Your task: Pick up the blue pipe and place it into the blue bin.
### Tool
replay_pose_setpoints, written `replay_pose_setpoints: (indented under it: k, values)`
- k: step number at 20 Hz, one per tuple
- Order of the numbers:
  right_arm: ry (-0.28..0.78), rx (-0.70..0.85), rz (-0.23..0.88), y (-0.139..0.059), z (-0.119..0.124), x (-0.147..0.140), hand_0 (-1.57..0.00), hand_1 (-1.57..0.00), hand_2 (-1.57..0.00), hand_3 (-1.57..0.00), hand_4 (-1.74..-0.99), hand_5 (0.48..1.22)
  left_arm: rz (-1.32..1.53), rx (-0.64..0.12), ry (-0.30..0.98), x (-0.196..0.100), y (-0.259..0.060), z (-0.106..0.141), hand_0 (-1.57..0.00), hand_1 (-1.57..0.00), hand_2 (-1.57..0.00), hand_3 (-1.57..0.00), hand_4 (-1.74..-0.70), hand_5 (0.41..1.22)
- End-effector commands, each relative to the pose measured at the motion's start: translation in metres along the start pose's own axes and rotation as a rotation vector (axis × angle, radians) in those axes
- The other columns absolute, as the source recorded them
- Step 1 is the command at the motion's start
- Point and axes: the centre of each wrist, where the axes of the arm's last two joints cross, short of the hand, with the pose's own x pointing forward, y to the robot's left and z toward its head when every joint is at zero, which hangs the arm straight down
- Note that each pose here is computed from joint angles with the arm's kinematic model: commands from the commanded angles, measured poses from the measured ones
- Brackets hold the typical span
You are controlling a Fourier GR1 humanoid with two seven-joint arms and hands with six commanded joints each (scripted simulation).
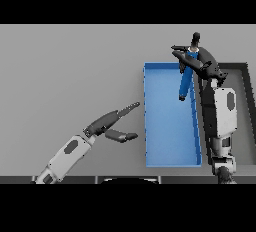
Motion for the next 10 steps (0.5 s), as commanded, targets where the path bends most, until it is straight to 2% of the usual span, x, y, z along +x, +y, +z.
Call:
replay_pose_setpoints:
  k: [1,2,4,5,8,10]
  values:
    - [0.031,-0.041,-0.011,-0.002,0.0,-0.008,-1.57,-1.57,-1.57,-1.57,-1.499,1.221,0.001,-0.003,-0.002,0.0,0.001,0.002,0.0,0.0,0.0,0.0,-0.83,0.47]
    - [0.066,-0.068,-0.003,-0.004,0.004,-0.021,-1.57,-1.57,-1.57,-1.57,-1.499,1.221,0.002,-0.008,-0.003,0.0,-0.001,-0.001,0.0,0.0,0.0,0.0,-0.83,0.47]
    - [0.143,-0.093,0.012,-0.003,0.005,-0.039,-1.57,-1.57,-1.57,-1.08,-1.586,1.221,0.004,0.0,-0.009,0.002,-0.003,-0.002,0.0,0.0,0.0,0.0,-0.83,0.47]
    - [0.179,-0.093,0.015,-0.002,0.007,-0.048,-1.57,-1.57,-1.57,-1.18,-1.569,1.221,0.008,0.0,-0.005,0.001,-0.003,-0.001,0.0,0.0,0.0,0.0,-0.83,0.471]
    - [0.281,-0.106,0.046,-0.001,0.01,-0.071,-1.57,-1.57,-1.57,-0.69,-1.653,1.205,0.004,-0.001,-0.003,0.001,-0.005,-0.002,0.0,0.0,0.0,0.0,-0.83,0.475]
    - [0.373,-0.14,0.035,-0.002,0.008,-0.085,-1.57,-1.57,-1.57,-1.01,-1.583,1.199,0.0,0.0,0.001,-0.002,-0.005,0.0,0.0,0.0,0.0,0.0,-0.83,0.474]
